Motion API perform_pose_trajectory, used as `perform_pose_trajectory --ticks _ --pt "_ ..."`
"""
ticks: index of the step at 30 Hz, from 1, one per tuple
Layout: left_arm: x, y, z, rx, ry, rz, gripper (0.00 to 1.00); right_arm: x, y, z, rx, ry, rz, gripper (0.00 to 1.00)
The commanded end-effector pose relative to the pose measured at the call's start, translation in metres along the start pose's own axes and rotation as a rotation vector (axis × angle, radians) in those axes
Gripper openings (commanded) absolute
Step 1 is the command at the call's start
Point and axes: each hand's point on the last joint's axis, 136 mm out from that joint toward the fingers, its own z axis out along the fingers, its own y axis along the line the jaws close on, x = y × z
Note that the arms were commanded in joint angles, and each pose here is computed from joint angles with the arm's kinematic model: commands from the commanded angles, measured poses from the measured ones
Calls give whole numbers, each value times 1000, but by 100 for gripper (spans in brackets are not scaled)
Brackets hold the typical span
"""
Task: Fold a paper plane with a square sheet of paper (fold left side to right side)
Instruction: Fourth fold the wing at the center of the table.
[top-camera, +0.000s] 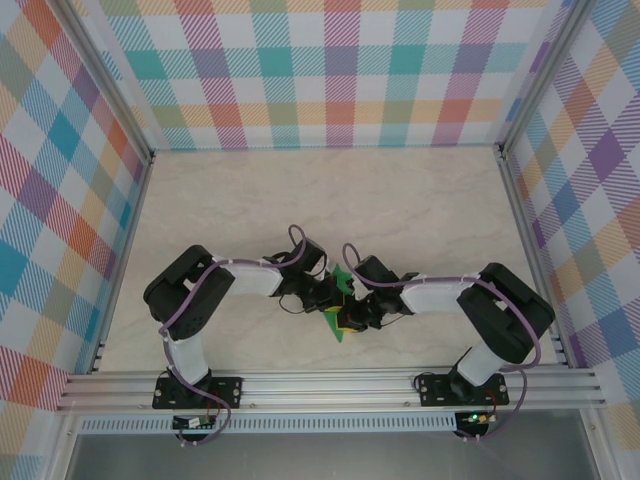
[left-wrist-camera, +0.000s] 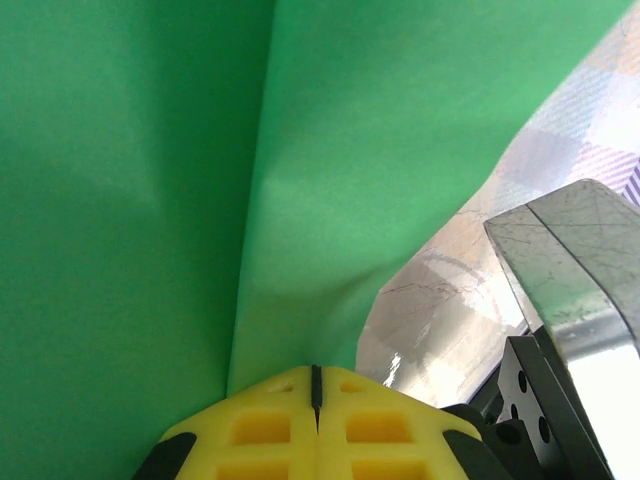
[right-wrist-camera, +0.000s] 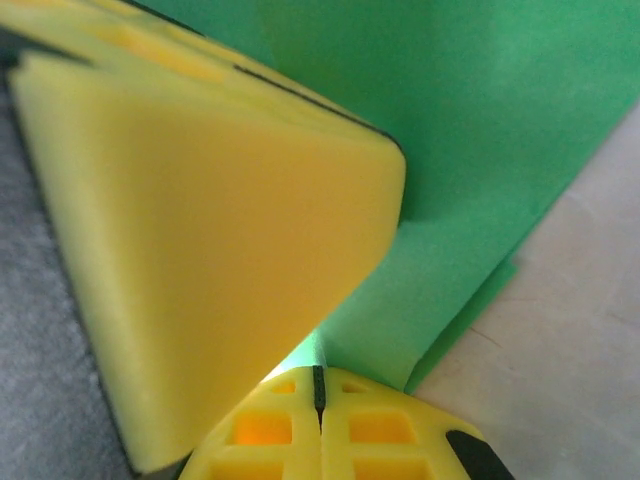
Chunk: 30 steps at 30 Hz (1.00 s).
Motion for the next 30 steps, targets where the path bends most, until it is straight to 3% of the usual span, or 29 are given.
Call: perform_pose_trajectory --ticks 1,16,30 --pt "-10 24 2 -87 -27 -8 0 23 -65 5 243 50 91 0" --pt "-62 17 -21 -64 -96 24 0 30 -71 7 258 74 96 0" --pt "-107 26 -28 -51 -86 52 0 33 -70 8 253 80 91 0"
